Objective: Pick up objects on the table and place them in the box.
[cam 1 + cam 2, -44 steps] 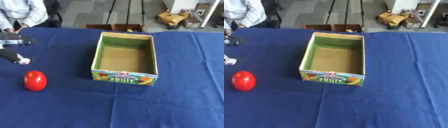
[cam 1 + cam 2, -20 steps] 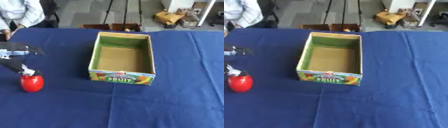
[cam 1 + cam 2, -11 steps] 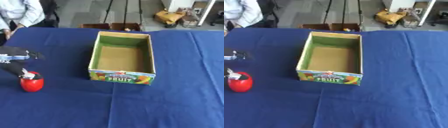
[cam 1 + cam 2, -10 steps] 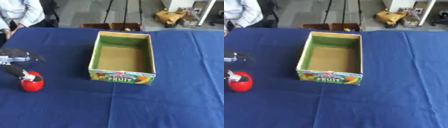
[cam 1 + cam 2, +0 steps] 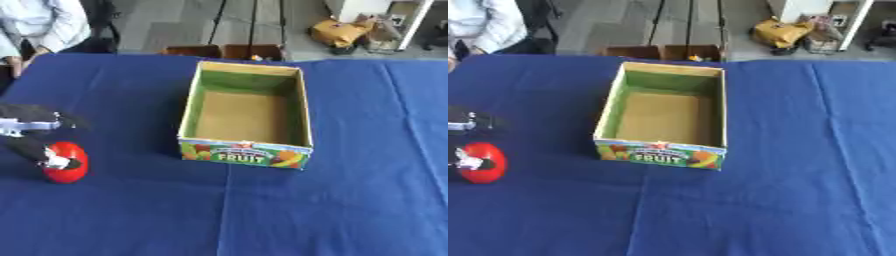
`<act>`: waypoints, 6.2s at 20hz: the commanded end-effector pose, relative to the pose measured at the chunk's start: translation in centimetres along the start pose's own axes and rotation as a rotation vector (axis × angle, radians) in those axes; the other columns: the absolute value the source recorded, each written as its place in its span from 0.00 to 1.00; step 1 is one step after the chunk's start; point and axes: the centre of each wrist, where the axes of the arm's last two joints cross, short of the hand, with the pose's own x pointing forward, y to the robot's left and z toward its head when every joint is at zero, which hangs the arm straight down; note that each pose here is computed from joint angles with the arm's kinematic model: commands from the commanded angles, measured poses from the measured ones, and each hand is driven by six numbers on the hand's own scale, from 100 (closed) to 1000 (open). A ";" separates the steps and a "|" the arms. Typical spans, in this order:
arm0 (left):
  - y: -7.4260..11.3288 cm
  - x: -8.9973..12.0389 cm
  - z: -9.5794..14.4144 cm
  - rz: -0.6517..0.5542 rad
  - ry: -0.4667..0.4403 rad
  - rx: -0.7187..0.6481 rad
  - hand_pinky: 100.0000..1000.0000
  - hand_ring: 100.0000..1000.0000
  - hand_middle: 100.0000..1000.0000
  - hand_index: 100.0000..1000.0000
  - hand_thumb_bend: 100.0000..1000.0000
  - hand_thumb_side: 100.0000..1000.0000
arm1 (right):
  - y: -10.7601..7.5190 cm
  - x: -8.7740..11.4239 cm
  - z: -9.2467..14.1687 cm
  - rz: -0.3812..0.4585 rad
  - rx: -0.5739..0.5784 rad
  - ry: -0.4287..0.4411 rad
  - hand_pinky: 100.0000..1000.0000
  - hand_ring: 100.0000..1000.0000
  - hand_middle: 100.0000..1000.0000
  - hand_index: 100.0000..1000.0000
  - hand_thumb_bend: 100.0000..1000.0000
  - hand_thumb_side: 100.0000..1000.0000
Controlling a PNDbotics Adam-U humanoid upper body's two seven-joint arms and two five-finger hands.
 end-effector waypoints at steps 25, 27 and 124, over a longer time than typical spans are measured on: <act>0.7 -1.1 1.9 -0.139 -0.073 -0.195 0.59 0.79 1.00 1.00 0.39 0.71 | 0.0 0.3 -0.8 -0.016 -0.038 -0.028 0.71 0.78 0.62 0.81 0.00 0.97; 1.1 -1.0 2.1 -0.161 -0.063 -0.193 0.60 0.79 1.00 1.00 0.39 0.71 | 0.0 0.3 -0.8 -0.017 -0.039 -0.028 0.71 0.78 0.62 0.80 0.00 0.97; 3.9 -0.7 3.0 -0.051 -0.060 -0.064 0.42 0.73 0.74 0.67 0.00 0.26 | 0.2 0.3 -0.8 -0.028 -0.140 -0.025 0.72 0.75 0.53 0.76 0.00 0.87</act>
